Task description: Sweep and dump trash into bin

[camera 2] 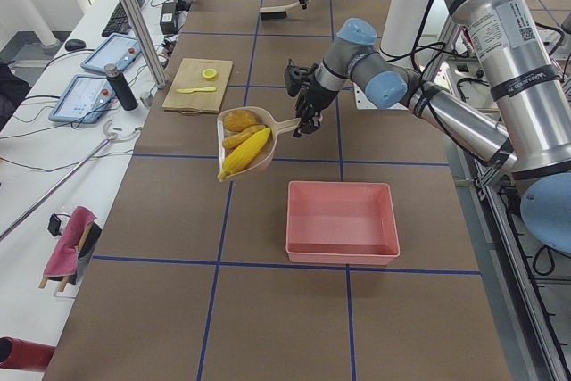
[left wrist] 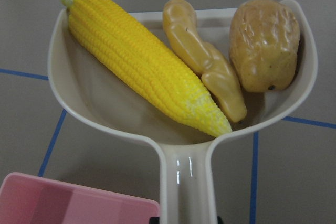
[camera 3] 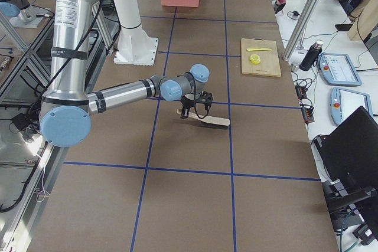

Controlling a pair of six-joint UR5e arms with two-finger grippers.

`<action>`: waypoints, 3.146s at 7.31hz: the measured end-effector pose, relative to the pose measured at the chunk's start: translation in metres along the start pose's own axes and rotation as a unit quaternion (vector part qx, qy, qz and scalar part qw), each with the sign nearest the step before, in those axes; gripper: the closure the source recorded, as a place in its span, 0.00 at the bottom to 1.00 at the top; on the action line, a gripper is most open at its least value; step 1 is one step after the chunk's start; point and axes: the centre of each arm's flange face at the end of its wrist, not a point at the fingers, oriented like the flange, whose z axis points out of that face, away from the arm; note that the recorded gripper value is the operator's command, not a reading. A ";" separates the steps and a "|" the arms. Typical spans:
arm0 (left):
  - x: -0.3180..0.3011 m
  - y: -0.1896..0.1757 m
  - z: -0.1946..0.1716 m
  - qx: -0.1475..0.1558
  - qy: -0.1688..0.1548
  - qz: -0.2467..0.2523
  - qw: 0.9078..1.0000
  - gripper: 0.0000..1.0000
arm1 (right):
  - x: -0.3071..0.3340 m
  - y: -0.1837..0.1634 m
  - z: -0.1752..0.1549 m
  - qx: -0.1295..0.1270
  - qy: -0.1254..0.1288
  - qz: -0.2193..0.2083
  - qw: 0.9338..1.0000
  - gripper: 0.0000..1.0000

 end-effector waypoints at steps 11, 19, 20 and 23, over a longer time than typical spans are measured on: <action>-0.119 0.044 0.011 0.034 0.020 0.058 0.998 1.00 | 0.010 -0.012 -0.024 0.026 -0.011 0.008 1.000 0.00; -0.133 0.052 0.004 0.045 0.023 0.081 0.995 1.00 | 0.271 -0.033 -0.104 0.130 0.057 -0.041 0.989 0.00; -0.132 0.053 0.003 0.041 0.027 0.069 0.996 1.00 | 0.273 -0.032 -0.106 0.133 0.060 -0.043 0.988 0.00; -0.122 0.053 0.006 0.021 0.044 0.035 0.998 1.00 | 0.266 -0.033 -0.114 0.142 0.058 -0.051 0.987 0.00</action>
